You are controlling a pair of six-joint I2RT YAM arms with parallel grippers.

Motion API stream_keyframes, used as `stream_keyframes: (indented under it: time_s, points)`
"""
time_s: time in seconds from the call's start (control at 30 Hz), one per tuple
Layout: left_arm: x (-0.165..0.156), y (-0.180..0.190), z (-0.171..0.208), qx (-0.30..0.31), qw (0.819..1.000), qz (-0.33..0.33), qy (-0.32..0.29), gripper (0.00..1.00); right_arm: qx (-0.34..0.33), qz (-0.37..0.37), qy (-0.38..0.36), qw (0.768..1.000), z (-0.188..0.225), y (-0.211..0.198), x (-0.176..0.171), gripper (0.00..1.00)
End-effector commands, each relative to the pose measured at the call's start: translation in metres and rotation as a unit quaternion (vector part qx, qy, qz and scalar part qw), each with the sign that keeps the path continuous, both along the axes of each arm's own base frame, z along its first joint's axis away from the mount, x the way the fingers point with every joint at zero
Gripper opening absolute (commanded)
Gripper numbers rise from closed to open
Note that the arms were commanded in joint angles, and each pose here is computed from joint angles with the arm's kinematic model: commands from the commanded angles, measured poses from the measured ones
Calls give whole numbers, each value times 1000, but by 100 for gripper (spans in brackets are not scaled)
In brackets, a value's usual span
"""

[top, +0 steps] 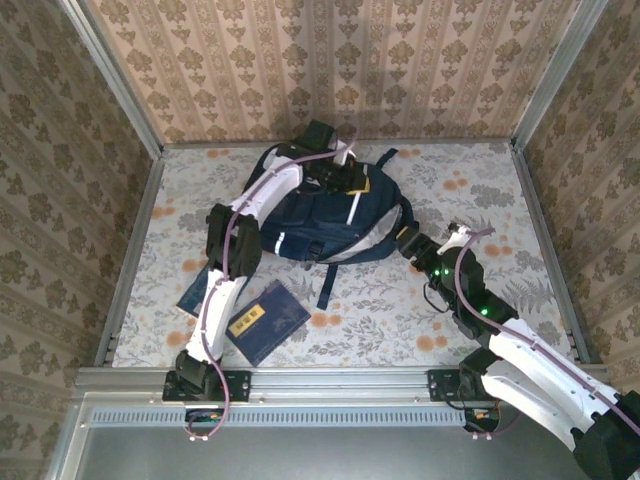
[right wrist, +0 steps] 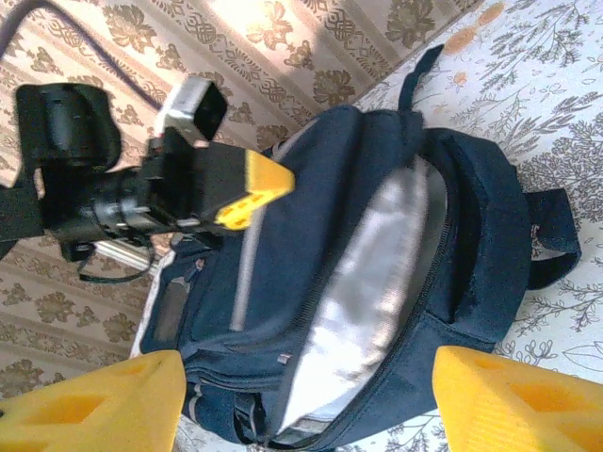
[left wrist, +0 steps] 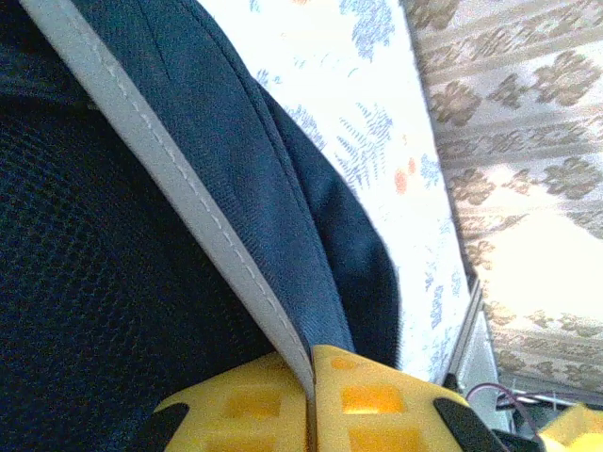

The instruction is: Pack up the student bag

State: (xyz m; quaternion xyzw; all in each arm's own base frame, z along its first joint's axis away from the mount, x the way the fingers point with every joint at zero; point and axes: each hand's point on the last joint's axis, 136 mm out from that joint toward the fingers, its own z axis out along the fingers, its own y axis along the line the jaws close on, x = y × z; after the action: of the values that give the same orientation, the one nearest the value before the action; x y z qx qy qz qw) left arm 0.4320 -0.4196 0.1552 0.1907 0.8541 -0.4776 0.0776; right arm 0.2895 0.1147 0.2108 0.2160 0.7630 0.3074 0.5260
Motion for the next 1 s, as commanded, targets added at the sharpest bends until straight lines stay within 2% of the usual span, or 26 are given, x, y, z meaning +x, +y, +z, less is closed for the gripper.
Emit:
stream_keyframes:
  time_s: [0.0,0.07,0.23,0.3,0.43,0.6,0.7,0.8,0.83,0.97]
  points:
    - [12,1,9,-4,1000,21,-12,24,-51,31,17,998,-12,8,2,72]
    - [12,6,19,-1,999,30,-22,38,-70,44,31,996,-15,12,3,74]
    - [-2,33,84,-14,996,47,-71,56,-89,75,22,993,-14,19,0,75]
    - [-14,52,105,-3,994,60,-96,60,-96,97,21,990,-14,26,-2,75]
    - [-52,94,113,24,991,85,-105,60,-116,160,24,980,-19,49,-3,72]
    - [-103,161,83,96,980,150,-86,60,-176,253,45,950,-31,95,-5,70]
    - [-133,211,48,115,968,222,-34,61,-189,312,63,929,-41,131,-5,68]
    - [-169,257,17,151,945,288,23,63,-187,376,77,904,-49,170,-6,66]
    - [-183,269,8,165,936,307,38,63,-192,405,87,890,-56,188,-9,65]
    - [-231,304,-27,223,898,362,114,68,-210,471,128,847,-80,232,-18,59]
